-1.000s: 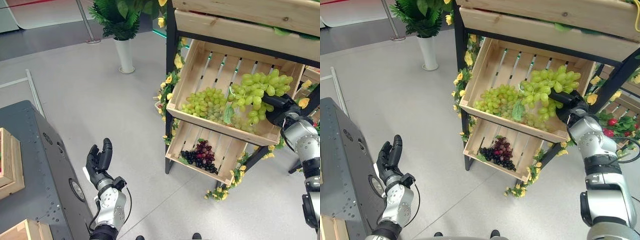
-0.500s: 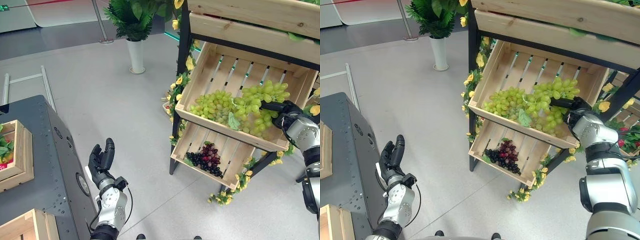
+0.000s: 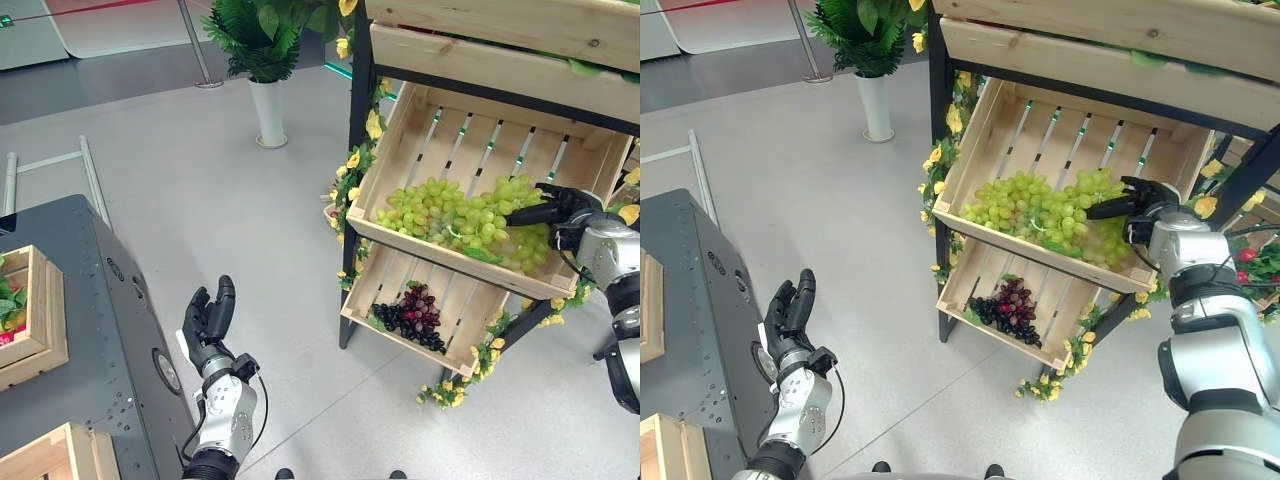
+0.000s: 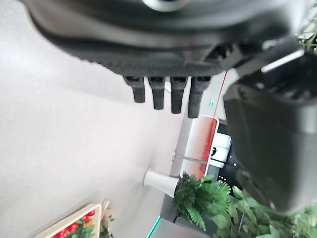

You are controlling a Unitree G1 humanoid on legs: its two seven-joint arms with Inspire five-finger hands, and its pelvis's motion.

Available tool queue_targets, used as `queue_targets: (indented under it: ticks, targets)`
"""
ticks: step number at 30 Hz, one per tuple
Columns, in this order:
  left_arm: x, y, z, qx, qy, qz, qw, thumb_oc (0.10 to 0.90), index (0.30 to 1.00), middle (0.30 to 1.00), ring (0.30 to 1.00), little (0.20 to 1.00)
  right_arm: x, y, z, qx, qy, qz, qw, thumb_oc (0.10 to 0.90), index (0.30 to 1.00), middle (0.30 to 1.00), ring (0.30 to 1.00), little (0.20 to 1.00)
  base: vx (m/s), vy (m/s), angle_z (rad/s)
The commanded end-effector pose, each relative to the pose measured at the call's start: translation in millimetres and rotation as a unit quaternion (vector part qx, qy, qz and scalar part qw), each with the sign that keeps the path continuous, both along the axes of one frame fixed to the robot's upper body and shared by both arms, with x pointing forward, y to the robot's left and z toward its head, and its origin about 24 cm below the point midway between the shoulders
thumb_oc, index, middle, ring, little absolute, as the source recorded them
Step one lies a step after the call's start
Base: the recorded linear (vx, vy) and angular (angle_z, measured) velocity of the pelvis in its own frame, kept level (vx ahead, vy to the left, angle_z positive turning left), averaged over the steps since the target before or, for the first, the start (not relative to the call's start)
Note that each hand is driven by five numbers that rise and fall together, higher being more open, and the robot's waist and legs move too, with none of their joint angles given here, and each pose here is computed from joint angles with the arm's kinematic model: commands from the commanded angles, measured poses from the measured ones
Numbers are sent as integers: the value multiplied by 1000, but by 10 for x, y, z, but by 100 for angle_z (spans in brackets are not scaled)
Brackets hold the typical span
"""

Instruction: Pick up the fruits from the basket on one side to the basket on the other side

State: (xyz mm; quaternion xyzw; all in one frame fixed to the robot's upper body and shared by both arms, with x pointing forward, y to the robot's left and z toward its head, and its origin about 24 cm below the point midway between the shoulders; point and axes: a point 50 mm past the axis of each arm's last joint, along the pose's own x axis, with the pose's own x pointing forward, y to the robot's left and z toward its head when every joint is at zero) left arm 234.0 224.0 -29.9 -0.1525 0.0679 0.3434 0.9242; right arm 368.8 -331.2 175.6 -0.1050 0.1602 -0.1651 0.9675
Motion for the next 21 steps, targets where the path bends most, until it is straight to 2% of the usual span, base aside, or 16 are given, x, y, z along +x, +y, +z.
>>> queue_targets:
  ticks: [1, 13, 21]
  targets:
    - [339, -34, 433, 53, -103, -50, 992, 800, 900, 900, 900, 900, -30, -125, 1185, -121, -138, -14, 983, 800, 900, 900, 900, 900, 0, 0, 0]
    - [358, -79, 439, 48, -104, -54, 992, 800, 900, 900, 900, 900, -8, -6, 1339, -200, -142, -11, 969, 800, 900, 900, 900, 900, 0, 0, 0]
    - [345, -100, 415, 47, -98, -60, 992, 800, 900, 900, 900, 900, 29, 318, 1552, -253, -225, 22, 941, 800, 900, 900, 900, 900, 0, 0, 0]
